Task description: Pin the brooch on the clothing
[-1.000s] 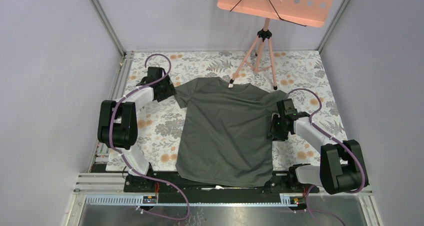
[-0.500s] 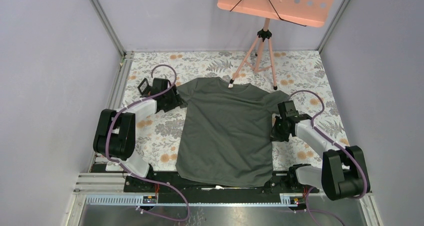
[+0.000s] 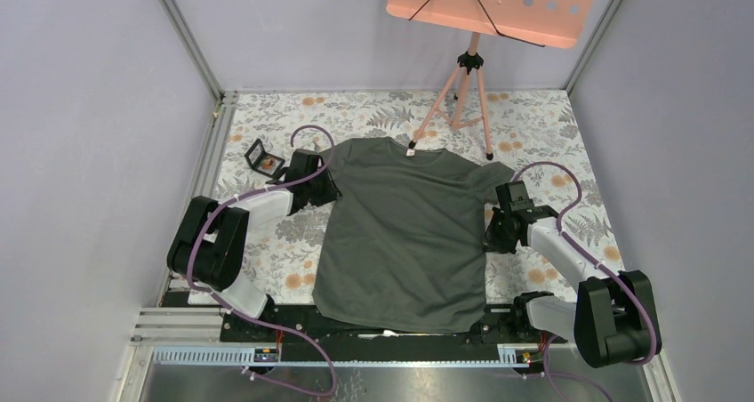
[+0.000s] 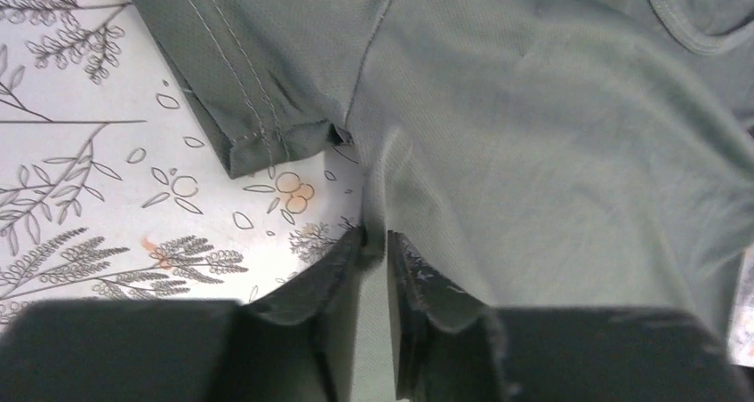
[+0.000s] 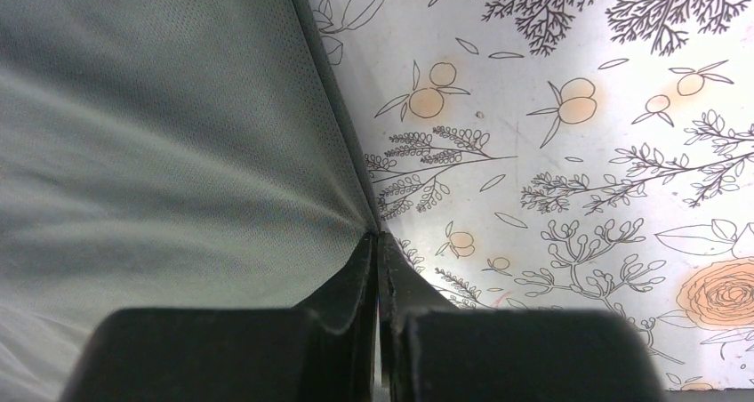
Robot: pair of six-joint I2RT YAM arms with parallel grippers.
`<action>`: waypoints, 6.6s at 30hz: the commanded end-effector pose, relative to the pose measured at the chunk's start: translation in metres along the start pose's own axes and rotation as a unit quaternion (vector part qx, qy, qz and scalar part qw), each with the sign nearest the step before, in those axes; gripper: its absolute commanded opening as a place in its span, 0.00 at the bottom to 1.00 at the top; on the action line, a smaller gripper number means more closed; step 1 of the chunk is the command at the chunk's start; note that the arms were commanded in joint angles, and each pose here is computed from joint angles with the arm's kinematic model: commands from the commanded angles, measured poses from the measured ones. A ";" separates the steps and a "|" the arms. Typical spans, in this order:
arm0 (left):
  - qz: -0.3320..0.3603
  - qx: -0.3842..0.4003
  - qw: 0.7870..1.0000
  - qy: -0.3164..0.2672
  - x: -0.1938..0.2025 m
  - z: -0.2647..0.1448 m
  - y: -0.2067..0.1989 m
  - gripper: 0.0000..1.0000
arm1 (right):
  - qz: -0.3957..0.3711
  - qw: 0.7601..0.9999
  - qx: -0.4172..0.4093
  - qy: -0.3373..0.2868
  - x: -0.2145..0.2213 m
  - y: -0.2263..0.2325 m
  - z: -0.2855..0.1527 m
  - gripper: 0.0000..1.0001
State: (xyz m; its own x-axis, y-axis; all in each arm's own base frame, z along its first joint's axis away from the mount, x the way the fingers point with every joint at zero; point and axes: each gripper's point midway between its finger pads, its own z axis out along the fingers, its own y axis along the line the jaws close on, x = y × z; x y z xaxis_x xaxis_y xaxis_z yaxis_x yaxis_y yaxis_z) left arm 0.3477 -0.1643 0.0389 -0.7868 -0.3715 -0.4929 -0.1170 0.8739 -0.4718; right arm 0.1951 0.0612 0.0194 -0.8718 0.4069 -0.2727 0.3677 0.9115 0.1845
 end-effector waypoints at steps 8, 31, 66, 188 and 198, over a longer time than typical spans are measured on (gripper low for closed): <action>0.036 -0.018 0.999 -0.003 0.023 0.002 0.011 0.00 | 0.000 1.000 0.016 0.005 0.002 -0.006 0.003 0.00; 0.056 -0.065 0.996 -0.028 0.032 -0.037 0.029 0.00 | -0.003 1.000 0.024 -0.009 -0.006 -0.008 0.003 0.00; 0.023 -0.099 0.977 -0.186 -0.122 -0.140 0.014 0.88 | -0.085 0.962 -0.161 -0.203 -0.074 0.060 -0.113 0.73; 0.017 -0.342 0.939 -0.002 -0.175 0.002 0.176 0.44 | -0.092 0.935 -0.285 -0.190 -0.025 0.075 -0.148 0.78; 0.042 -0.354 0.934 0.007 -0.177 0.003 0.181 0.45 | -0.090 0.935 -0.286 -0.189 -0.024 0.075 -0.149 0.77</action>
State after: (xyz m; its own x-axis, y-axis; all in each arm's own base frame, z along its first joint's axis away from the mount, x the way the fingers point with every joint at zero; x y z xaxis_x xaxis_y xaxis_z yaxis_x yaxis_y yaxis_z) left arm 0.4587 0.0508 0.0308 -0.8172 -0.3333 -0.4703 -0.4364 0.8908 0.1269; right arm 0.1962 0.1071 0.1736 -0.6941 0.3353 -0.6371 -0.0817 0.8425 0.5324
